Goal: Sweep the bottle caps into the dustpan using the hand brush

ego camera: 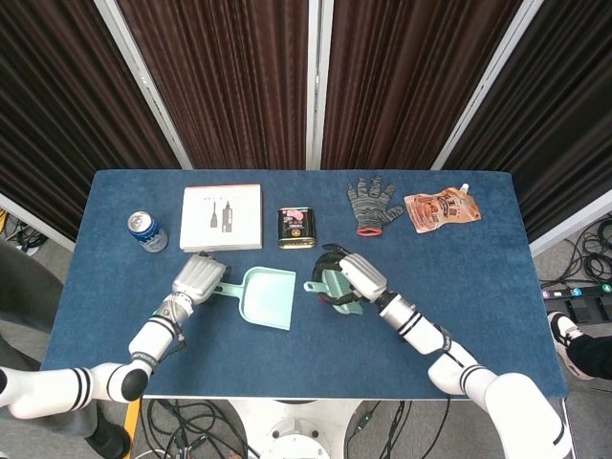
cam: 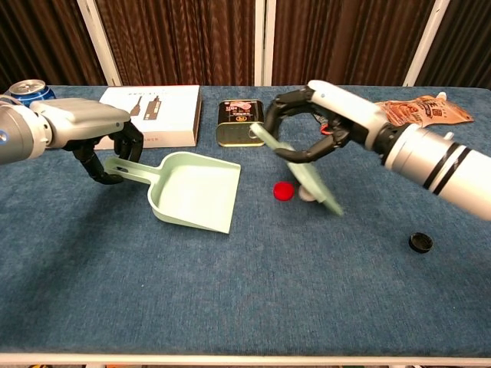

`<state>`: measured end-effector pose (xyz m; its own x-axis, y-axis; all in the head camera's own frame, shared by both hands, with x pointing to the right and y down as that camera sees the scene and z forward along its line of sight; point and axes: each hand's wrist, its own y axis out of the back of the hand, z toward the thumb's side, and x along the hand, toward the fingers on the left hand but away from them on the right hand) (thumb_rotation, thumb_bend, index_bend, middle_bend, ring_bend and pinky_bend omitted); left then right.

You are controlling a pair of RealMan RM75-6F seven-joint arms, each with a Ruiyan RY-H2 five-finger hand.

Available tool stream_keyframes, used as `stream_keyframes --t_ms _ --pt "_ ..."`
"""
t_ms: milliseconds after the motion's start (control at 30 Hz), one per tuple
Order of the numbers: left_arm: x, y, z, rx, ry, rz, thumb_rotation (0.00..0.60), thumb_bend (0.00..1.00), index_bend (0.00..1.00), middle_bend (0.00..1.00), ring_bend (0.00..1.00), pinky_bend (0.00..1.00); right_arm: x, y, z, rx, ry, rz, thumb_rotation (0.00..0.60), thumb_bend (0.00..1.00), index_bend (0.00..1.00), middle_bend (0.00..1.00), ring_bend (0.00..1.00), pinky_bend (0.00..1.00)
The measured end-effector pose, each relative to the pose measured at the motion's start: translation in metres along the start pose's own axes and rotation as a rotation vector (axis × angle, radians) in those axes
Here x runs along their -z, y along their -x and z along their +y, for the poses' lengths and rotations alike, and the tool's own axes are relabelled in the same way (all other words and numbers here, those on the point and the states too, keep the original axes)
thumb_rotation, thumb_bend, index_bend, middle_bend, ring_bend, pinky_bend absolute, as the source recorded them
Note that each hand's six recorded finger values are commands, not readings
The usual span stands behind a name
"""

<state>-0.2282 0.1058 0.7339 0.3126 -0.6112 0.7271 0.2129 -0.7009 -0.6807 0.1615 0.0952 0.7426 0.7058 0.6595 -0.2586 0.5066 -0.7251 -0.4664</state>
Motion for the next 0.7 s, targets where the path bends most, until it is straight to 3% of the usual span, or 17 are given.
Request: stream_keyframes --t_ms 267,467,700 --pt "-0.004 -0.001 -0.003 0.021 -0.006 -0.009 0.6 0.34 0.51 0.5 0.36 0.25 -0.022 0.006 -0.012 0.025 0.095 0.063 0.6 0.67 0.78 0.67 0.29 0.13" --pt "-0.005 0.0 -0.001 0.019 -0.021 -0.011 0.6 0.34 0.51 0.5 0.36 0.25 -0.024 -0.006 0.005 0.06 0.113 0.073 0.6 0.69 0.78 0.68 0.3 0.13" --pt "-0.005 0.0 -0.001 0.018 -0.025 -0.008 0.6 0.34 0.51 0.5 0.36 0.25 -0.021 -0.046 0.024 0.058 0.064 0.029 0.6 0.71 0.78 0.68 0.3 0.13"
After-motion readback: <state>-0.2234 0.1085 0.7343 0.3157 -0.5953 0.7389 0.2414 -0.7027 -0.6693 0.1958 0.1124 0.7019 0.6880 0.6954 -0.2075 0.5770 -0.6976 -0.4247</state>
